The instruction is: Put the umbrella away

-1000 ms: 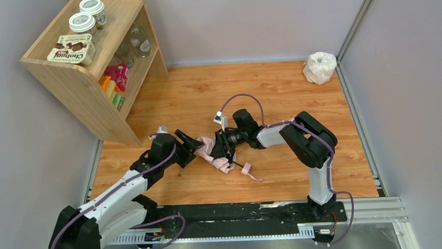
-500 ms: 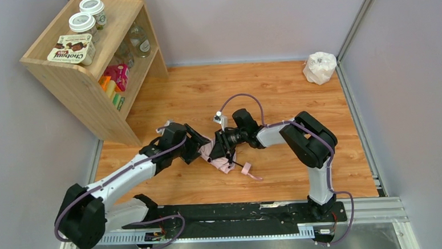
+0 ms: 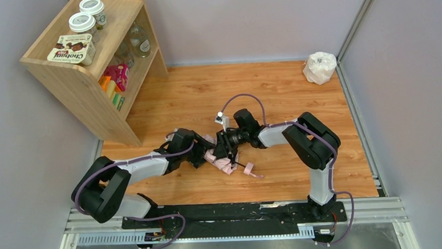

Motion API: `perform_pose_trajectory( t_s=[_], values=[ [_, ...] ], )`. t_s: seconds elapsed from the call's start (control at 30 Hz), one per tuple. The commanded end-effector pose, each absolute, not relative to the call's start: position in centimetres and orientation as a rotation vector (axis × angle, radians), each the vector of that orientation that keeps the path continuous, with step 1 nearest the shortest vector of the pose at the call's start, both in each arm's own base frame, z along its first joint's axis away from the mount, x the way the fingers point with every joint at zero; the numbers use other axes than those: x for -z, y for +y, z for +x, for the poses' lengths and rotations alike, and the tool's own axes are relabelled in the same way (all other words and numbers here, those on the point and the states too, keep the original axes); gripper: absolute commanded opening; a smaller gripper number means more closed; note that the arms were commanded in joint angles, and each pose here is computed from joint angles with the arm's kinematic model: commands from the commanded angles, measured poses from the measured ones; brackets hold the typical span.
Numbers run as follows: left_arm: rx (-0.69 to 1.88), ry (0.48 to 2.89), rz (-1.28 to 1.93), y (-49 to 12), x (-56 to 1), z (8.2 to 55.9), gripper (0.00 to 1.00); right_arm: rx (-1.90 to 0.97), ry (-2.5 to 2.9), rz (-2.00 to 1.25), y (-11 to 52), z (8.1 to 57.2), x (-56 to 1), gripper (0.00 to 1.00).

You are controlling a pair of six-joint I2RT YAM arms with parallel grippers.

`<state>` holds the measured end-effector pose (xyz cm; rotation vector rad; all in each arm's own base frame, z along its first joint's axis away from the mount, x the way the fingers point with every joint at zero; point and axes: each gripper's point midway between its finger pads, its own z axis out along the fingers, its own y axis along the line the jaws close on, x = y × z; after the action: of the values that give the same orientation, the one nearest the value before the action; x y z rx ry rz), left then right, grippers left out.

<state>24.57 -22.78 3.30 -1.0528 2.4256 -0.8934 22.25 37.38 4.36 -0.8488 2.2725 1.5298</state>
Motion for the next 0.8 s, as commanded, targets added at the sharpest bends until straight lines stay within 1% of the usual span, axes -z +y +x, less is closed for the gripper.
perform_pose_trajectory(
  t_s=[0.0,0.03,0.07,0.1,0.13,0.17,0.2,0.23,0.33,0.37,0.4,0.47,0.57,0.63,0.7,0.73,0.77],
  values=[
    [0.647,2.425,-1.075,-19.1,2.4,23.6,0.69,-1.521,2.419,-0.888,35.9,19.2,-2.3,0.00],
    [0.675,2.399,-1.054,-19.4,2.3,24.2,0.61,-1.524,2.418,-0.901,36.0,19.0,-2.3,0.00],
    [0.663,2.404,-1.059,-19.1,2.7,23.9,0.57,-1.531,2.415,-0.916,36.1,18.9,-2.4,0.00],
    [0.692,2.376,-1.054,-19.3,2.5,24.3,0.48,-1.535,2.413,-0.927,36.2,18.7,-2.5,0.00],
    [0.706,2.367,-1.042,-19.3,2.7,24.2,0.45,-1.542,2.407,-0.936,36.3,18.5,-2.6,0.00],
    [0.725,2.344,-1.041,-19.4,2.4,24.6,0.39,-1.548,2.405,-0.949,36.3,18.3,-2.6,0.00],
    [0.729,2.331,-1.030,-19.3,2.4,24.7,0.29,-1.541,2.401,-0.952,36.4,18.3,-2.6,0.00],
    [0.725,2.330,-1.015,-19.3,2.4,24.8,0.26,-1.533,2.406,-0.948,36.3,18.3,-2.6,0.00],
    [0.733,2.352,-0.996,-19.5,2.3,24.6,0.05,-1.448,2.446,-0.919,35.9,18.9,-2.6,0.01],
    [0.738,2.358,-1.001,-19.6,2.3,24.5,0.03,-1.395,2.455,-0.922,35.7,19.2,-2.8,0.06],
    [0.762,2.374,-0.992,-20.0,2.3,24.3,0.00,-1.323,2.474,-0.918,35.4,19.6,-3.2,0.19],
    [0.782,2.397,-0.998,-20.4,2.3,24.0,0.00,-1.222,2.474,-0.922,35.1,20.2,-4.2,0.30],
    [0.815,2.406,-1.006,-20.8,2.2,23.7,0.00,-1.064,2.432,-0.967,34.7,21.0,-6.3,0.57],
    [0.834,2.409,-1.000,-20.9,2.0,23.5,0.00,-0.926,2.374,-1.038,34.5,21.3,-7.8,0.69],
    [0.844,2.408,-1.007,-21.0,1.6,23.4,0.00,-0.767,2.285,-1.118,34.5,21.6,-8.8,0.85],
    [0.844,2.408,-1.009,-20.9,1.5,23.3,0.00,-0.663,2.241,-1.141,34.4,22.0,-9.2,0.90],
    [0.845,2.407,-1.013,-20.8,1.2,23.2,0.00,-0.604,2.194,-1.194,34.4,21.9,-9.3,0.92]
  ],
)
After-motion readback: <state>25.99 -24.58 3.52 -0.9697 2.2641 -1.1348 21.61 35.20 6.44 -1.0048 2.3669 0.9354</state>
